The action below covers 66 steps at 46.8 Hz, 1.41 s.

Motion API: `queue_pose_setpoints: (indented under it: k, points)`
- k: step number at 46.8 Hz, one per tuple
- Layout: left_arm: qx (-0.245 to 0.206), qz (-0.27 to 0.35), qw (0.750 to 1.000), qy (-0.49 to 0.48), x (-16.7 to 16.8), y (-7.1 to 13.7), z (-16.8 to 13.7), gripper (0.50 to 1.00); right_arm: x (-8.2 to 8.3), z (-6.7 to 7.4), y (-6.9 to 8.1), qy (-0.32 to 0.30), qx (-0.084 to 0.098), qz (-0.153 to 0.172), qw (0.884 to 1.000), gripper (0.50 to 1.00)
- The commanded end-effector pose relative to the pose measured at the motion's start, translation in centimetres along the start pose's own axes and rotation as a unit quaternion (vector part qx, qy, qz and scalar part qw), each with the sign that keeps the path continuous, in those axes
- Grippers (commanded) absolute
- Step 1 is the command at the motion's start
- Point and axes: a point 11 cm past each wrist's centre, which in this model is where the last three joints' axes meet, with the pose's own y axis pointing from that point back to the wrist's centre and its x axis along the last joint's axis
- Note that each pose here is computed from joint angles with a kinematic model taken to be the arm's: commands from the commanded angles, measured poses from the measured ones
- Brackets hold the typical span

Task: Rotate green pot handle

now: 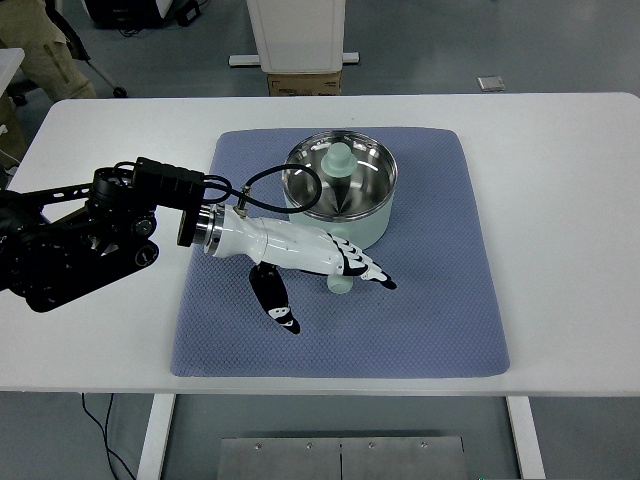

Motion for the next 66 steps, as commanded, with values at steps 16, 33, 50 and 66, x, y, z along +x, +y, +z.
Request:
queue_pose_setpoints:
  k: [16,33,50,66]
  points:
    - [0.010,-0.032,0.999,-0.024,-1.3,-0.4,-0.3,1.000,0.0,0.0,0.0,0.000,0.000,0.000,1.000,1.000]
    - [0.024,-0.051,0.997,-0.048,-1.2,0.1,-0.7,1.000,0.0,0.0,0.0,0.000,0.000,0.000,1.000,1.000]
    - [0.044,-0.075,0.994,-0.072,-1.3,1.1,-1.4,1.000,0.0,0.0,0.0,0.000,0.000,0.000,1.000,1.000]
    - [0.069,-0.094,0.989,-0.095,-0.8,2.8,-2.1,1.000,0.0,0.0,0.0,0.000,0.000,0.000,1.000,1.000]
